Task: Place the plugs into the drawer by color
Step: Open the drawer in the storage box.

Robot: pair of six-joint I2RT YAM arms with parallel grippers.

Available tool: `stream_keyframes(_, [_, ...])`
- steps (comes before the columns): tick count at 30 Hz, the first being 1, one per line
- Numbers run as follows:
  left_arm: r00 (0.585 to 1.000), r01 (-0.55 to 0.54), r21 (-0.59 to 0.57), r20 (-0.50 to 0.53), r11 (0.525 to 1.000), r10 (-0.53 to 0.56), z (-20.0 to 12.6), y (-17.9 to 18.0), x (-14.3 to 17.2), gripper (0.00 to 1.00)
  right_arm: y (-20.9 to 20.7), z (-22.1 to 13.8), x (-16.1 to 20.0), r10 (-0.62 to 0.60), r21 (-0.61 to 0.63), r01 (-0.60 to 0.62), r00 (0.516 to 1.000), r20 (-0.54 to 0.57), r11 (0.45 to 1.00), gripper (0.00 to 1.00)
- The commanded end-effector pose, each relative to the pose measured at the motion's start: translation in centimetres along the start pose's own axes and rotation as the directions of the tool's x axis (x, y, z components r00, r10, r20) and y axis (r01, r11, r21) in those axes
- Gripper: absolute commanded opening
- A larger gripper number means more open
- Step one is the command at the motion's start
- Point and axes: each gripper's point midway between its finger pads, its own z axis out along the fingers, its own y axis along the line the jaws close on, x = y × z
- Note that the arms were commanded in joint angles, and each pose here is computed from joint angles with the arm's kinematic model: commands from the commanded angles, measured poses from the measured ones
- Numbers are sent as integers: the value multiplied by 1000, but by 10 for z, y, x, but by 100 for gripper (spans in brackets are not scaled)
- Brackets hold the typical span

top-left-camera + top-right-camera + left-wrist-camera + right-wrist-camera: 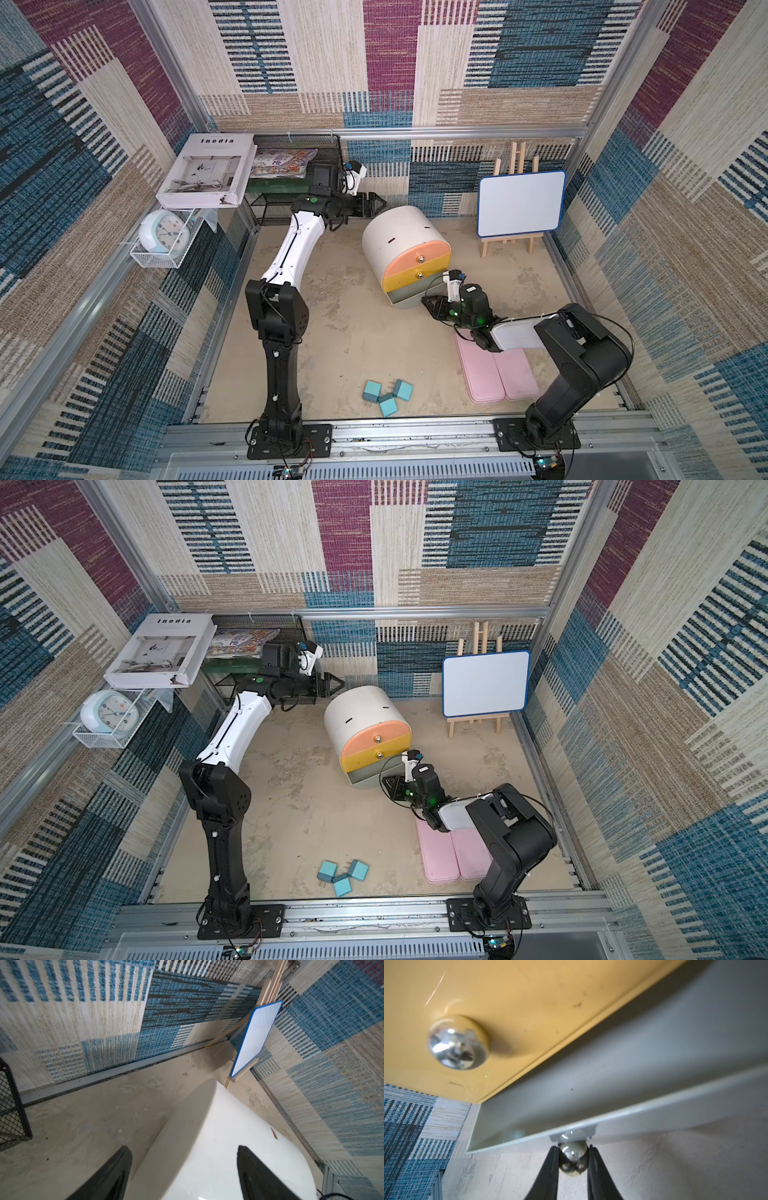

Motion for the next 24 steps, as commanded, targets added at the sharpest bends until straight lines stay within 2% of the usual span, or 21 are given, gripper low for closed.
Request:
stream_keyframes(1, [988, -149, -37, 23, 988, 150, -17, -26, 1, 82, -3, 1, -4, -26, 15, 26, 999, 27, 1000, 19])
stream_keyframes(6, [955, -274, -103, 91, 956, 284, -55, -49, 28, 86, 2, 4, -3, -40, -12, 40, 999, 9, 999, 19])
stream_keyframes(10, [913, -396, -110, 62, 912, 404, -78, -71, 50, 92, 6, 7, -2, -49, -29, 49, 999, -3, 998, 20])
stream_keyframes(12, [883, -461, -93, 44, 882, 466, -76, -88, 64, 99, 8, 7, -3, -42, -43, 42, 999, 1, 998, 19])
stream_keyframes(18, [812, -580, -67, -121, 812, 571, -47, -105, 122, 96, 14, 3, -4, -34, -62, 35, 999, 6, 997, 20])
stream_keyframes(24, [785, -619, -204, -182, 758, 592, -34, -84, 128, 94, 19, 0, -5, -26, -83, 26, 1000, 7, 996, 20])
